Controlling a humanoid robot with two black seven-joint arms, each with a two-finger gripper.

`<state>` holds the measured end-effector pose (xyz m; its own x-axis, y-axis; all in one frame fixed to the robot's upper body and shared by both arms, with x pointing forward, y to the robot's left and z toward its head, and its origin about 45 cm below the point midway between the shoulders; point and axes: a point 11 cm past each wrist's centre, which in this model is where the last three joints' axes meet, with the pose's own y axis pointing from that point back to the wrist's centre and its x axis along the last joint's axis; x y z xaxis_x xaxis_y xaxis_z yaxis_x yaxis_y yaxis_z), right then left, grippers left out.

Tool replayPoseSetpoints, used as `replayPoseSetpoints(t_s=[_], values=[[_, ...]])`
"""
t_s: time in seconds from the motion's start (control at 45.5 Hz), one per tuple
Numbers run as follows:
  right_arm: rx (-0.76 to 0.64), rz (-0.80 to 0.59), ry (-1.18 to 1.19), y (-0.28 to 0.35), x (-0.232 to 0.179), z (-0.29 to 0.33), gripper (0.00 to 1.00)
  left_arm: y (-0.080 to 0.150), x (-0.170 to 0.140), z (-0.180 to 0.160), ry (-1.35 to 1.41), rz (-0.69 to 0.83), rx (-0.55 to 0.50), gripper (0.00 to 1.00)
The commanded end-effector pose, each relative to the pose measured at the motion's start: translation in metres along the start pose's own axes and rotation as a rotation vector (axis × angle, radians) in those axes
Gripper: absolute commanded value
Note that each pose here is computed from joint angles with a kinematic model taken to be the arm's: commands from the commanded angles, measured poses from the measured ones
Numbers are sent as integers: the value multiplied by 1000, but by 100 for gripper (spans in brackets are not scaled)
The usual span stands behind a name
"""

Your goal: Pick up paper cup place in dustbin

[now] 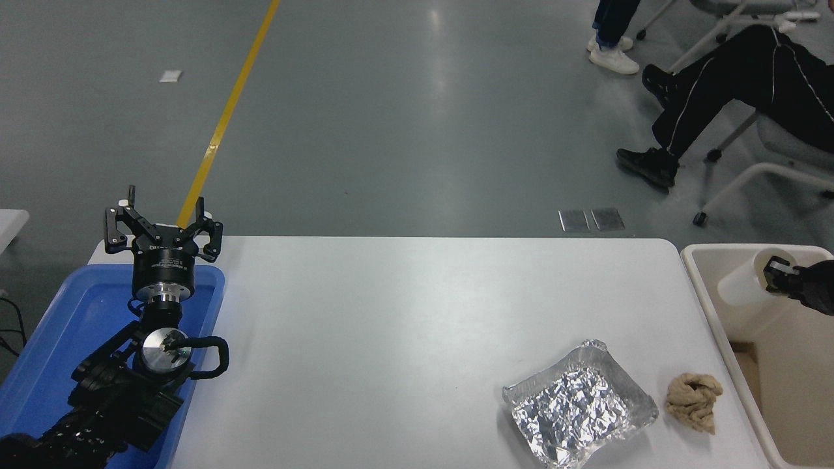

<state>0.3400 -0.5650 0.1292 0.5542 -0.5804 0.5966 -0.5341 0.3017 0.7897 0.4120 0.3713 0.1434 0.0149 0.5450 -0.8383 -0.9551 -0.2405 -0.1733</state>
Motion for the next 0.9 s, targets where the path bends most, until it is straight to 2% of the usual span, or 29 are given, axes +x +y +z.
replayPoseSetpoints(t_s=[0.0, 0.176, 0.22, 0.286, 0.308, 0.352, 0.659, 0.879], values=[[-95, 105, -126, -17, -51, 50, 0, 1, 1, 0, -1, 1, 1, 99], [-97, 130, -206, -22, -73, 55, 0, 1, 0, -1, 1, 1, 1, 99], [-100, 135, -213, -23, -76, 56, 20, 1, 0, -1, 1, 1, 1, 99], [-101, 163, -214, -23, -75, 56, 68, 0, 0, 0, 0, 1, 0, 99], [-107, 181, -211, -22, -74, 59, 81, 1, 1, 0, 0, 2, 1, 99], [-113, 212, -201, -21, -72, 61, 97, 1, 1, 0, -1, 2, 0, 99], [-80, 236, -204, -22, -62, 48, 100, 1, 1, 0, 0, 3, -1, 99], [49, 253, -148, -17, -21, 2, 100, 1, 1, 0, -1, 1, 1, 99]])
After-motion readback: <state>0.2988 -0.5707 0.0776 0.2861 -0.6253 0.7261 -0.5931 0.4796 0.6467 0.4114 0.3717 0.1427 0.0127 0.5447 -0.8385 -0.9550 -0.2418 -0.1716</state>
